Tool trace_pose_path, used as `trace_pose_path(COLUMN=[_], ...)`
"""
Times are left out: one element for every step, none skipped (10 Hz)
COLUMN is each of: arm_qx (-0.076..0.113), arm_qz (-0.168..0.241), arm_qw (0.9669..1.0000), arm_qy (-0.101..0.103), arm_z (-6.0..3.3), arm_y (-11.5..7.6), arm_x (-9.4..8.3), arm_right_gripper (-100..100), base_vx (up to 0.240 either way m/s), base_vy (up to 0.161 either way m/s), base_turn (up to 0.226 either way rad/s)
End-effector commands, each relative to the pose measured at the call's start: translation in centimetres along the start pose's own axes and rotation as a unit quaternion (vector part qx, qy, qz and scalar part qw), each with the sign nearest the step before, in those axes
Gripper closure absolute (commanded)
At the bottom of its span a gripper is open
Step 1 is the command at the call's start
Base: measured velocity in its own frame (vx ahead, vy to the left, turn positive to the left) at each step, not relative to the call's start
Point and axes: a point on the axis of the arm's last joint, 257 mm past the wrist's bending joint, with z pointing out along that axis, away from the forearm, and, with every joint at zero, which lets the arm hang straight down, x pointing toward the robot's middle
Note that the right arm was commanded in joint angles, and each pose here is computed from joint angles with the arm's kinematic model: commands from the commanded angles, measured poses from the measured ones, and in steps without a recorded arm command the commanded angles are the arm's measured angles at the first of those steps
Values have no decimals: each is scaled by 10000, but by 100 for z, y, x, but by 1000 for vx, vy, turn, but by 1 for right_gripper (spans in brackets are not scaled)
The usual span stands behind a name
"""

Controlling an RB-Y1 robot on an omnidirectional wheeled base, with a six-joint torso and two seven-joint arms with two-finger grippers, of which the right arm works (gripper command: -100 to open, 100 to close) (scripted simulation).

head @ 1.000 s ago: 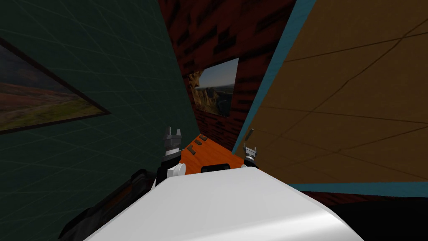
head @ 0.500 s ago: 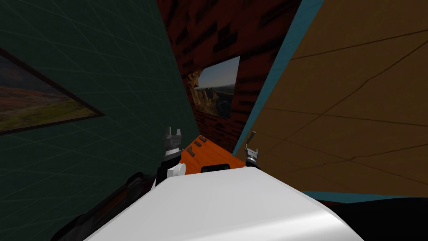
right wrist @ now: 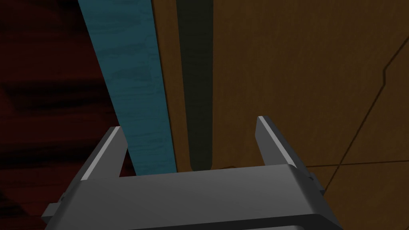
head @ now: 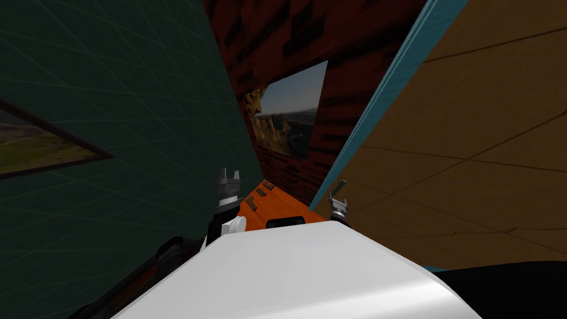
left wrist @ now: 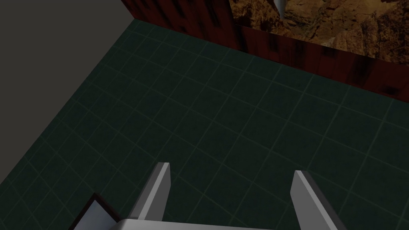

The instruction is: Pull the door open

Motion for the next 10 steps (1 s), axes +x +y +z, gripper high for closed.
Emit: trace_pose_path(arm_qx=[2,3,4,4,4,4,4,4,3,3], arm_qz=[9,9,8,7,6,4,3,2,1,1], arm_qw=[10000,10000,10000,10000,10000,10000,10000,10000,10000,10000], arm_qy=[-4,-6,-8,-10,-11,-13,-14,-15,-15,-15], arm_z=[1,8,14,21,28,40,46,52,60,60], arm_y=[124,196,268,339,407,535,592,644,725,725], arm_x=[-6,-12,-15,-18,-19,-17,-15,-12,-6,-6], arm_right_gripper=[-100,-100,-100,-100,-100,-100,-100,-100,-100,-100], base_vx=[99,89,95,99,106,133,130,121,131,95], base_vy=[-9,0,-4,-3,-6,5,1,-7,10,5], base_turn=[1,-3,-5,0,-2,-2,-6,0,1,-26])
